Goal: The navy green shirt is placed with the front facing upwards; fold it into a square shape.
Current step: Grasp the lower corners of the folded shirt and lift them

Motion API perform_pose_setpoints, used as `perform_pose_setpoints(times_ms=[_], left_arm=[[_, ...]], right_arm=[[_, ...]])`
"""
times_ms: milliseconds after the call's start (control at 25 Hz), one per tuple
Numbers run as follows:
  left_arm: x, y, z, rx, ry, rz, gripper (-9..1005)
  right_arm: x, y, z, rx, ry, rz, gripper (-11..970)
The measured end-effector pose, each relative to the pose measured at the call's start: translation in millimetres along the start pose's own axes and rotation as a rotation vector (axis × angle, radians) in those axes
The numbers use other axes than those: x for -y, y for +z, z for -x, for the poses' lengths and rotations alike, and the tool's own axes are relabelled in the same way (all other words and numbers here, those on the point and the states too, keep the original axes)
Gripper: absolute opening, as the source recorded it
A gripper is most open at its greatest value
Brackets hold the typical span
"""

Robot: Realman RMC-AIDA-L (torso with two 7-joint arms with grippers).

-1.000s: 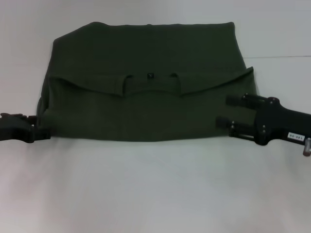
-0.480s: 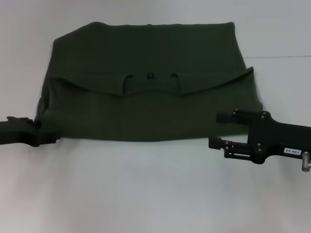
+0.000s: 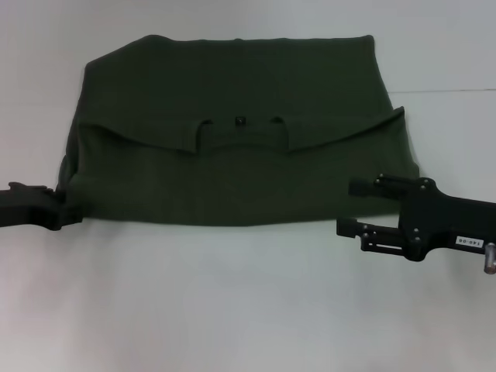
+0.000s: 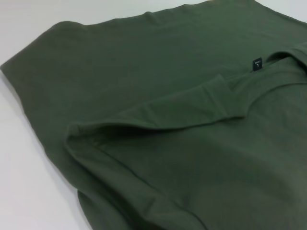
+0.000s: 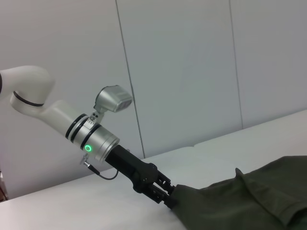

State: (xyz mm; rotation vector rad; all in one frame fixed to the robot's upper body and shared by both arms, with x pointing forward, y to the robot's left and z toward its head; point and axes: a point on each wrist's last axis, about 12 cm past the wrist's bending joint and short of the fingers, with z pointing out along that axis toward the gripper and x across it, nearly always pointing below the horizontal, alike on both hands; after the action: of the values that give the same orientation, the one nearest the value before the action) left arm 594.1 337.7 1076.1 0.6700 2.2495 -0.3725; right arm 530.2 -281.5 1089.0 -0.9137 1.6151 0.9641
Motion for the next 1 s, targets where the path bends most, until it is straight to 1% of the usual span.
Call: perform_pose_setpoints(times_ms=[160,440,560,680,720,760,800,840,920,1000], left_arm=[[1.0,1,0,-0.005,0.016,-0.003,435],[2.6,2,0,-0.008,0.026,-0.014,293],[3.0,1,0,-0.009,0.035,-0.018,232],[3.2,1,0,-0.009,0.044,-0.021,151],[3.6,1,0,-0.009,0.047,-0.024,120],[3.7,1,-1,-0.009,0.049,-0.025,89],[4.1,1,-1,-0.01,0.05,-0.027,59],[4.3,1,-1,-0.01,0.05,-0.028,28],[5.0,2,-1,-0.011,0.051,-0.03,29],[5.6,3,-1,-0.011,0.053,-0.03,31]], right_arm=[[-0.2,-2,-1,0.003,0.004,-0.007,762],[0.3,-5,-1,0.001,0.019,-0.013,761],[4.2,-14,-2,-0.022,0.034,-0.057,760],[12.7,-33,-2,-0.054,0.062,-0.176,760],[16.2,-41,-3,-0.063,0.081,-0.228,760],[20.7,-53,-5,-0.074,0.111,-0.306,760],[20.7,-53,-5,-0.074,0.111,-0.306,760],[23.5,-62,-7,-0.079,0.131,-0.36,760],[27.6,-73,-11,-0.085,0.165,-0.438,760],[32.1,-78,-15,-0.091,0.196,-0.499,760]])
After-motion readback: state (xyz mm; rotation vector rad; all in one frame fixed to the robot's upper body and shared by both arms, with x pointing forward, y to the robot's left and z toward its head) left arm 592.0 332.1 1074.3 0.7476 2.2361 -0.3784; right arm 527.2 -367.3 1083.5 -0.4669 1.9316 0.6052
